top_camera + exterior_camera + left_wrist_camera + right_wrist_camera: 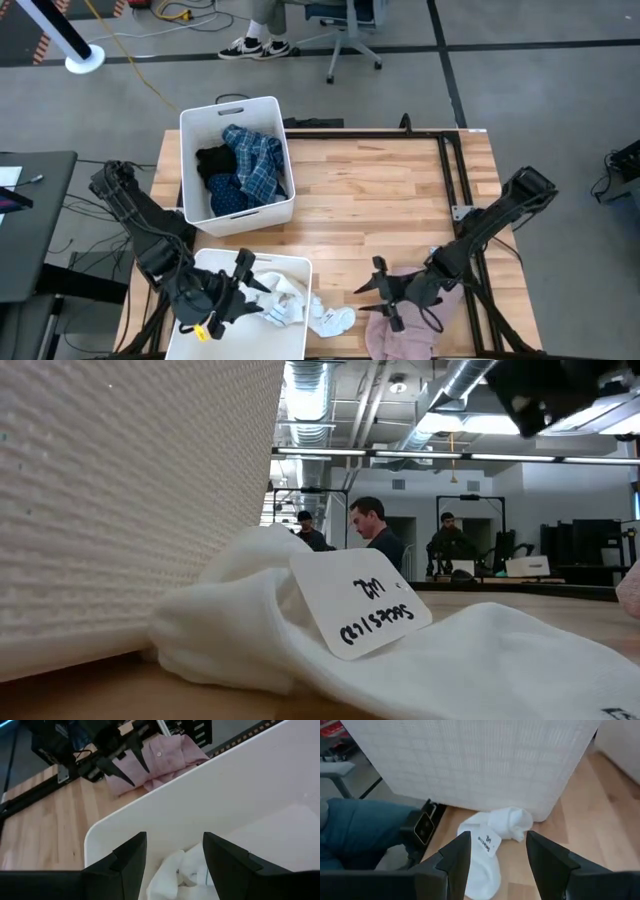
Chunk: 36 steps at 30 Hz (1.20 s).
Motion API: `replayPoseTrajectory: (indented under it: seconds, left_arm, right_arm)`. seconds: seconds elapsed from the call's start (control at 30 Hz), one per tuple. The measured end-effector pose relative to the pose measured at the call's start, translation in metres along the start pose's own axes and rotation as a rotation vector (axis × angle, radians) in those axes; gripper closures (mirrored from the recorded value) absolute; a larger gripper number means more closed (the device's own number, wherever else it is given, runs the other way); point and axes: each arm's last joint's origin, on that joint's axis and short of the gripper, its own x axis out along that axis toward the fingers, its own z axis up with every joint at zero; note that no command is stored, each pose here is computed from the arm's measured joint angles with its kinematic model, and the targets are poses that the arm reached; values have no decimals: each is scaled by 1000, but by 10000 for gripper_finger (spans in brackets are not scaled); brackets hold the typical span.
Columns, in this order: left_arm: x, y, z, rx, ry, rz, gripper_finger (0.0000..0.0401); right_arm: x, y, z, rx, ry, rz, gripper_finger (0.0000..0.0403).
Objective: Sort clothes
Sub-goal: Put the white sock into the bottom white laundry organizer
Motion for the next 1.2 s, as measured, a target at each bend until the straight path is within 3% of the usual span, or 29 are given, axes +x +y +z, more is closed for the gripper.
replayPoseTrajectory:
  seconds: [0.33,0.6,0.8,0.93,1.1,1.2]
  left_arm:
    - [-1,-2,1,-1,-13,-5,211]
    - [-1,-2,1,-10,-12,-5,212]
    - [-1,-2,0,-12,-12,-6,212]
    - [-1,-2,0,-12,-11,-6,212]
    - [0,-2,0,-11,-11,-2,212]
    - [0,-1,0,-12,-11,4,212]
  right_arm:
    - [56,-8,-47,30,98,30,198]
    - [83,-11,-69,28,203,85,198]
    - [93,-12,-83,25,288,62,205]
    - [94,-11,-82,-24,285,65,259]
    - [95,-8,-75,-122,270,95,382]
    - [95,-8,-74,-127,271,101,389]
